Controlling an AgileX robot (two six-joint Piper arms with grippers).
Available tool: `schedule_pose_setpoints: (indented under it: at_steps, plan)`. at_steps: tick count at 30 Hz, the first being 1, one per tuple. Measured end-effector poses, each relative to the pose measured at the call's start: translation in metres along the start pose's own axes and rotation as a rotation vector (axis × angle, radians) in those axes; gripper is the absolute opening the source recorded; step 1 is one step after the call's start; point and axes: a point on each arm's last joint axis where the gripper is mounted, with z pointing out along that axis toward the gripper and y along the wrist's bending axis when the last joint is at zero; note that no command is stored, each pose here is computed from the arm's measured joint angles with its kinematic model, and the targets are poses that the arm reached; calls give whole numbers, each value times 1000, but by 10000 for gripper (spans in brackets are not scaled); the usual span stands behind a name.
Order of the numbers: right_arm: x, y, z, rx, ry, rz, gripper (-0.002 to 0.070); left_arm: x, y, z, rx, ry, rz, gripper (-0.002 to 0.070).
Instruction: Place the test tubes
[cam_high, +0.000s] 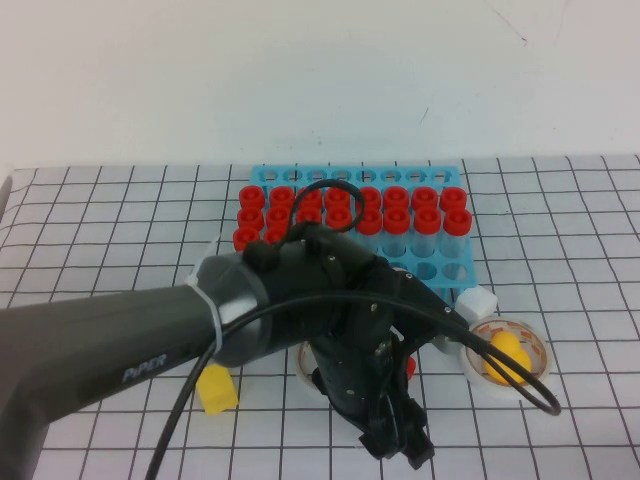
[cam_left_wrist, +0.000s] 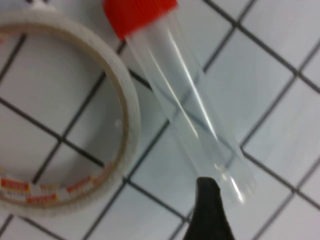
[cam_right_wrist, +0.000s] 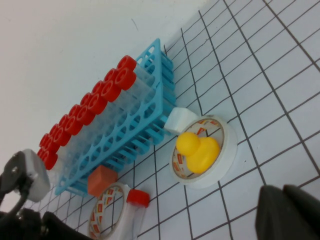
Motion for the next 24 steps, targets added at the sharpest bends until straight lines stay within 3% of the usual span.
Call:
schedule_pose_setpoints:
  at_steps: [21,24]
  plan:
    - [0,0,0,0,0,-9,-1,-4,8,43,-42,27,-34,431]
    - [0,0,0,0,0,-11,-1,-4,10,44,-62,26,-57,388]
